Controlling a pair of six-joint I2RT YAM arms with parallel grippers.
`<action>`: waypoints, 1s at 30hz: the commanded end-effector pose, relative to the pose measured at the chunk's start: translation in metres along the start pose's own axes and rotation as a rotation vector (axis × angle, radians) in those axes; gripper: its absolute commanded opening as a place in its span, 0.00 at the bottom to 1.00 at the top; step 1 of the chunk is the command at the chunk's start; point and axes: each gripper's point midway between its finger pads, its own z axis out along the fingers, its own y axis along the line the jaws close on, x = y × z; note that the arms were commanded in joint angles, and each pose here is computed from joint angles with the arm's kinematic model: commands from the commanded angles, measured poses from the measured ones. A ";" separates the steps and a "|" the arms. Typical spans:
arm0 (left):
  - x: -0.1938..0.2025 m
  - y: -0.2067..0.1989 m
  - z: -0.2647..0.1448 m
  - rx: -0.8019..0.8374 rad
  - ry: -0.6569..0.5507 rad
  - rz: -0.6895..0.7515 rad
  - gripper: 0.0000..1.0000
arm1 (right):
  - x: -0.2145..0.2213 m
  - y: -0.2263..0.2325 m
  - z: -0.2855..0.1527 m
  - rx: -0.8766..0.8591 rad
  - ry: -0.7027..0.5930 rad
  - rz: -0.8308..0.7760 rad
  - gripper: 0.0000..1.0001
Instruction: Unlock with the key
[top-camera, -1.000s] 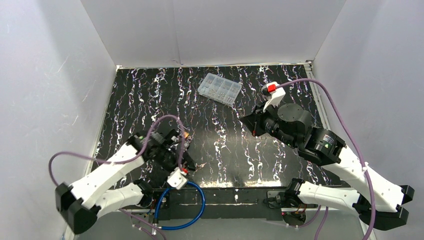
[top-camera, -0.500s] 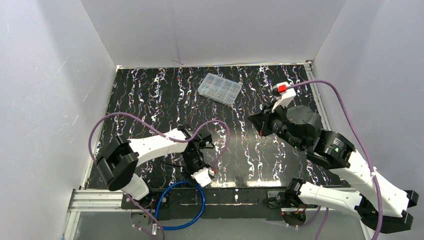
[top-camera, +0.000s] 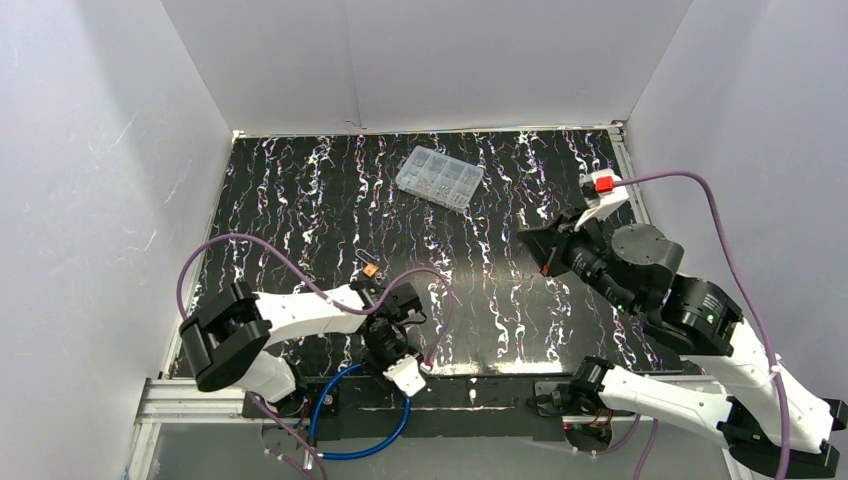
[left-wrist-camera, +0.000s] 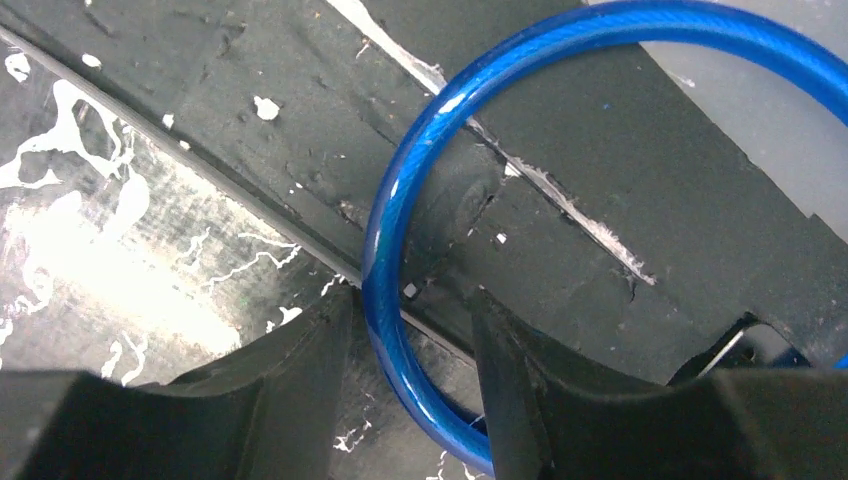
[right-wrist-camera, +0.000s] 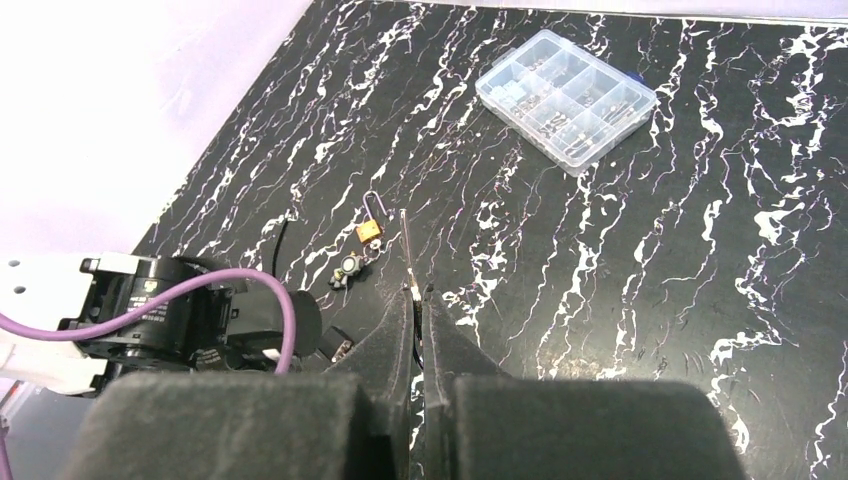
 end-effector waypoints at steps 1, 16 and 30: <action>0.012 0.021 0.004 -0.157 0.060 -0.003 0.45 | -0.020 -0.003 -0.011 0.010 -0.066 0.023 0.01; -0.116 0.215 -0.169 -0.998 -0.149 0.059 0.00 | -0.028 -0.002 -0.010 0.016 -0.084 0.040 0.01; 0.026 0.308 -0.146 -0.976 0.066 -0.007 0.30 | -0.037 -0.019 -0.025 0.086 -0.125 0.042 0.01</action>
